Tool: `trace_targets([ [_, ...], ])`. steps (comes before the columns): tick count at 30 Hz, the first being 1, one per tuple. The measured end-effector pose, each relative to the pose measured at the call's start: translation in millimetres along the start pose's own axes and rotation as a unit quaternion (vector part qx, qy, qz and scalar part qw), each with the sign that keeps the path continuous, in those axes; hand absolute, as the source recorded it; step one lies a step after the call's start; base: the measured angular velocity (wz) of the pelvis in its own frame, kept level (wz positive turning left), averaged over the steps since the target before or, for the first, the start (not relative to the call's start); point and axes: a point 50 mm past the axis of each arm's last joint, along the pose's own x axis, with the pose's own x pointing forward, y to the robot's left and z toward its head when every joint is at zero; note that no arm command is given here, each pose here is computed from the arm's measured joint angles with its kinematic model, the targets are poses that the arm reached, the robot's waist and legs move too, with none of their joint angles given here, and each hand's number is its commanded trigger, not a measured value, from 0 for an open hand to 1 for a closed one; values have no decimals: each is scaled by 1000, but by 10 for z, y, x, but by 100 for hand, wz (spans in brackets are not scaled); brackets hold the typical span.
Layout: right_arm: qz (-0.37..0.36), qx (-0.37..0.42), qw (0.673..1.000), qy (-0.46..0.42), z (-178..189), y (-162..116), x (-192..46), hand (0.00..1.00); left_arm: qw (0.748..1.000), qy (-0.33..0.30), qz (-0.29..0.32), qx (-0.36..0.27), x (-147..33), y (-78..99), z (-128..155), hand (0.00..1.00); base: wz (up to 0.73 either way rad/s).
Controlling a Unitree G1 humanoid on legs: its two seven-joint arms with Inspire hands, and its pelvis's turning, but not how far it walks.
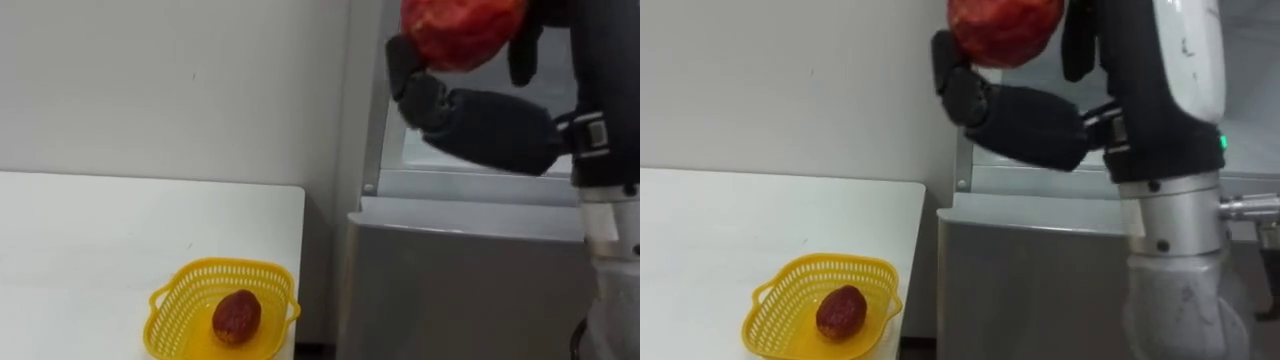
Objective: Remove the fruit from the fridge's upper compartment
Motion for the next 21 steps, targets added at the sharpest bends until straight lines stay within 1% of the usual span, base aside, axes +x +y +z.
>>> trace_targets([
  [8,56,-5,998,-37,137,193,-39,100,1000,-2,-9,27,13,9,35,0,-1],
  [12,98,-3,994,-56,208,301,-70,100,999,-9,-21,36,18,12,82,0,5],
  [18,113,-14,991,-68,223,347,-87,100,999,-11,-33,40,21,12,108,0,4],
  [21,135,-8,989,-63,209,447,-121,100,999,-14,-32,38,23,20,127,0,5],
])
